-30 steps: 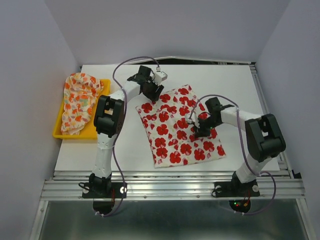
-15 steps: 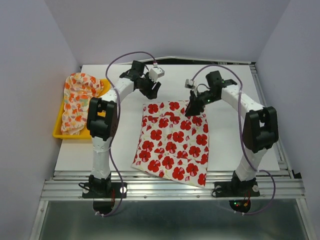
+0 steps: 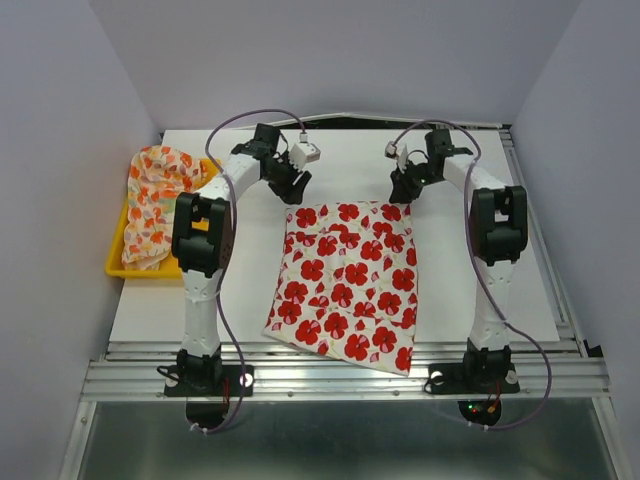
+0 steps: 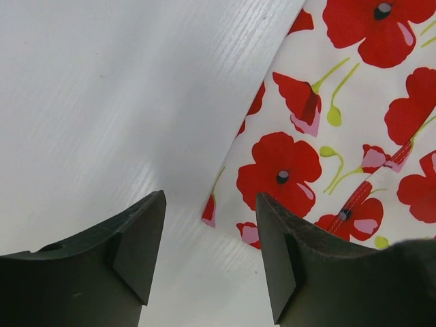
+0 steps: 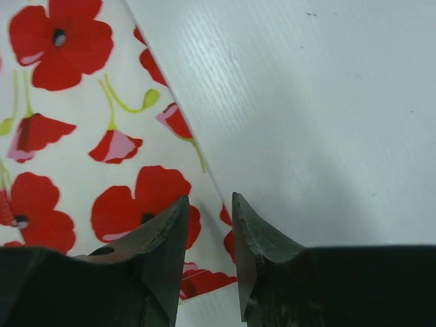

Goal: Fold and stack the skirts
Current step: Fold the skirt

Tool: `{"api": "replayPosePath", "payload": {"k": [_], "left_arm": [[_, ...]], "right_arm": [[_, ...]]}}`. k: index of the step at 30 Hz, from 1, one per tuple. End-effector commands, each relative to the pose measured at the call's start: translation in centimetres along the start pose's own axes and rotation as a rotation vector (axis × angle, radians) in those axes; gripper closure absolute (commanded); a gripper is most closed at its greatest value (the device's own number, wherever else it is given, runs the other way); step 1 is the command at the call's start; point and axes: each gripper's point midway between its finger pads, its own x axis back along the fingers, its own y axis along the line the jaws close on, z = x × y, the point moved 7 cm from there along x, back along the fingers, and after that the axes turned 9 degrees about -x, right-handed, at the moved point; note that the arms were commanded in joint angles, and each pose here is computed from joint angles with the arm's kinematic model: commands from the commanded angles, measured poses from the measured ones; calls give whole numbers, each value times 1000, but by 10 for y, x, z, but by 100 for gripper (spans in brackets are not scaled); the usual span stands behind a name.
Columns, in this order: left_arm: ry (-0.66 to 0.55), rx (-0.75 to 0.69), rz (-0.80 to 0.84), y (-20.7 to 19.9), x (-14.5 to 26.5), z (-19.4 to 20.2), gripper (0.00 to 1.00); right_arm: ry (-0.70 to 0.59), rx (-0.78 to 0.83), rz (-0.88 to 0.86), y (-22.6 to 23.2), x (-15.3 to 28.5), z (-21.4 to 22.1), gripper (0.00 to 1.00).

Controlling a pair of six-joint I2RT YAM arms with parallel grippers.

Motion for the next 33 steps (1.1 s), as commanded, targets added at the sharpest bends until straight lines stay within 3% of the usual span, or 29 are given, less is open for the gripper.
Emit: {"api": "replayPosePath", "payload": {"k": [1, 13, 25, 33], "left_arm": [[-15, -32, 4, 1, 1, -3, 34], [6, -17, -17, 5, -4, 7, 33], [-3, -8, -30, 3, -2, 8, 32], [-13, -38, -41, 7, 3, 2, 32]], "right_arm": [[-22, 126, 132, -28, 0, -12, 63], [87, 146, 148, -31, 10, 41, 64], [-67, 23, 81, -20, 45, -9, 61], [34, -22, -34, -1, 40, 27, 62]]}}
